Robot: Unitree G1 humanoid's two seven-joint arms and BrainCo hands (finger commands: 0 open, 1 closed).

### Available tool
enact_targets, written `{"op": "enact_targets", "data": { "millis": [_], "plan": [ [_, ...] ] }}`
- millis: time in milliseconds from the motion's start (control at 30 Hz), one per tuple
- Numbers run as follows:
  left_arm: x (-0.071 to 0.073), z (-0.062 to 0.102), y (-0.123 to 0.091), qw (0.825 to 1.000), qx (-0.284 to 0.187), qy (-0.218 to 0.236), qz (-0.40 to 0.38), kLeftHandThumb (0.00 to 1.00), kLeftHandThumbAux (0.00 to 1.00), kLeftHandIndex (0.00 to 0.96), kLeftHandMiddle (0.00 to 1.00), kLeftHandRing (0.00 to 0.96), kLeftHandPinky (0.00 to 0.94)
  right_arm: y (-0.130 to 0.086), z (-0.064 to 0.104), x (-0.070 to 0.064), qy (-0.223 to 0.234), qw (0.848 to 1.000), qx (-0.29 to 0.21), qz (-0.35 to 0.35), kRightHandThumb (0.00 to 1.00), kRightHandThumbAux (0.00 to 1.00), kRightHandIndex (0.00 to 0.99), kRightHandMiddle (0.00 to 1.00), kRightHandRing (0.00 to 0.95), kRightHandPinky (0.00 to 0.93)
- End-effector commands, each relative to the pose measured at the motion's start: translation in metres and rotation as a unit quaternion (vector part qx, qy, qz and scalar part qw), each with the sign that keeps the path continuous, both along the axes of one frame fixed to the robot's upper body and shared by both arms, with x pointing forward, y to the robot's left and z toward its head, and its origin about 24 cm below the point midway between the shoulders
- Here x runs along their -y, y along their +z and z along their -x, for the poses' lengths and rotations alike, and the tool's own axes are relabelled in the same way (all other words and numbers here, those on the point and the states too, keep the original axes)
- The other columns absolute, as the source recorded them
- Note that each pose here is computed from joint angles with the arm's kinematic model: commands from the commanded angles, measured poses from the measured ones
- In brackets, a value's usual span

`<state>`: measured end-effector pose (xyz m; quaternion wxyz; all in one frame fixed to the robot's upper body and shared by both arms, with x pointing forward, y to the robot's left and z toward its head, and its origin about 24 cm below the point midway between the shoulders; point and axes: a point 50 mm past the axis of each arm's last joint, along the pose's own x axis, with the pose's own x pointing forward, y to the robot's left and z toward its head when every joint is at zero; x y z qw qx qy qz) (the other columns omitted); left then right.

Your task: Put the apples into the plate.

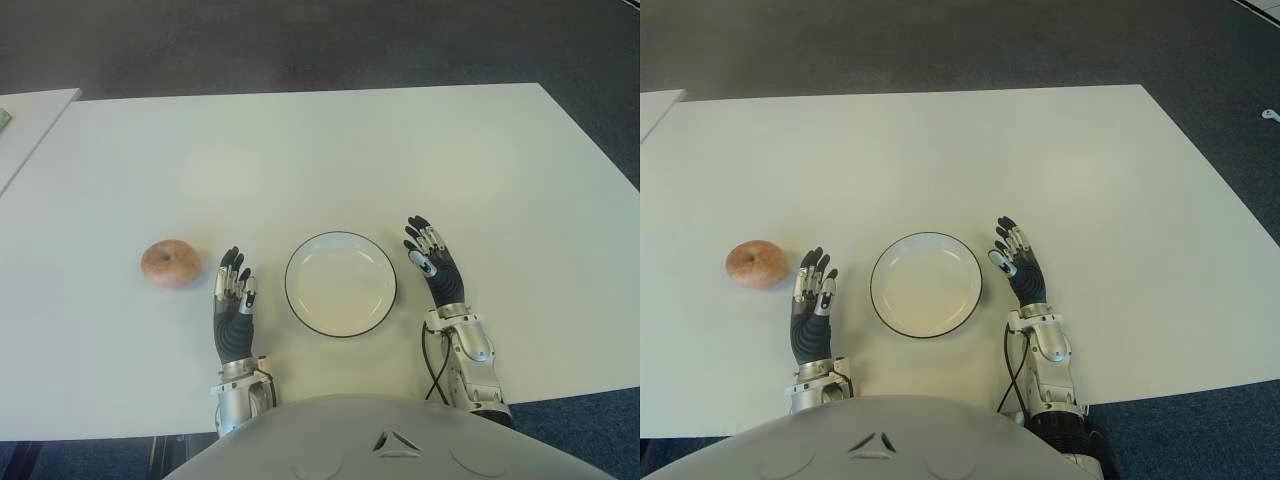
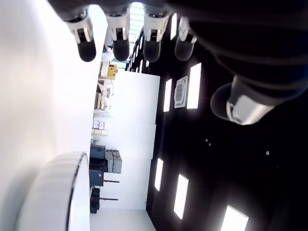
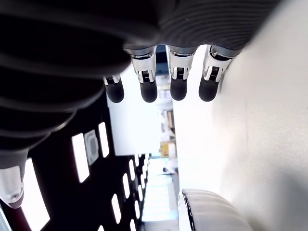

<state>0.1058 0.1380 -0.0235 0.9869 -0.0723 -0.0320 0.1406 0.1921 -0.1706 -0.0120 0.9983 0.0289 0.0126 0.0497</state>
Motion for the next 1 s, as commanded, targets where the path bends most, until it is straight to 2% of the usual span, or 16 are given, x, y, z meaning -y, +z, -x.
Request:
{"op": "enact_targets", "data": {
  "millis": [33, 400, 500, 600, 733, 933, 967, 1000],
  "plan": [
    [0.010, 0.005, -0.012, 0.998, -0.045, 0.019, 0.033, 0.166, 0.470, 0.036, 0.001, 0.000, 0.000, -0.014, 0.008, 0.003, -0.003, 0.999, -0.043, -0.001, 0.139, 0.503, 0.000, 0.000, 0.000, 0.000],
    [0.006, 0.004, -0.009, 0.998, -0.051, 0.023, 0.019, 0.127, 0.480, 0.046, 0.001, 0.000, 0.002, -0.015, 0.007, 0.001, -0.001, 0.999, -0.043, -0.002, 0.139, 0.507, 0.000, 0.000, 0.000, 0.000],
    [0.001, -0.001, -0.002, 0.999, -0.041, 0.017, 0.013, 0.118, 0.472, 0.046, 0.000, 0.000, 0.000, -0.016, 0.007, 0.001, 0.000, 0.999, -0.044, -0.002, 0.137, 0.507, 0.000, 0.000, 0.000, 0.000],
    [-0.003, -0.007, 0.015, 1.000, -0.025, 0.009, 0.005, 0.114, 0.464, 0.047, 0.000, 0.000, 0.000, -0.017, 0.007, 0.000, 0.000, 0.999, -0.046, -0.001, 0.135, 0.506, 0.000, 0.000, 0.000, 0.000],
    [-0.007, -0.003, 0.037, 1.000, -0.016, 0.006, -0.011, 0.113, 0.474, 0.047, 0.000, 0.000, 0.000, -0.017, 0.006, -0.001, 0.000, 0.999, -0.046, -0.003, 0.142, 0.496, 0.000, 0.000, 0.000, 0.000],
    [-0.001, 0.004, 0.083, 0.998, -0.013, 0.035, -0.047, 0.147, 0.552, 0.047, 0.008, 0.000, 0.030, -0.019, 0.005, -0.004, 0.001, 0.999, -0.045, -0.013, 0.157, 0.503, 0.000, 0.000, 0.000, 0.000],
    [-0.002, 0.004, 0.088, 0.996, -0.017, 0.046, -0.077, 0.151, 0.558, 0.047, 0.009, 0.000, 0.034, -0.019, 0.005, -0.004, 0.001, 0.999, -0.046, -0.014, 0.157, 0.504, 0.000, 0.000, 0.000, 0.000],
    [-0.007, 0.006, 0.091, 0.988, -0.025, 0.065, -0.140, 0.167, 0.575, 0.048, 0.016, 0.006, 0.048, -0.020, 0.005, -0.004, 0.000, 0.999, -0.046, -0.016, 0.160, 0.507, 0.000, 0.000, 0.000, 0.000]
  ]
}}
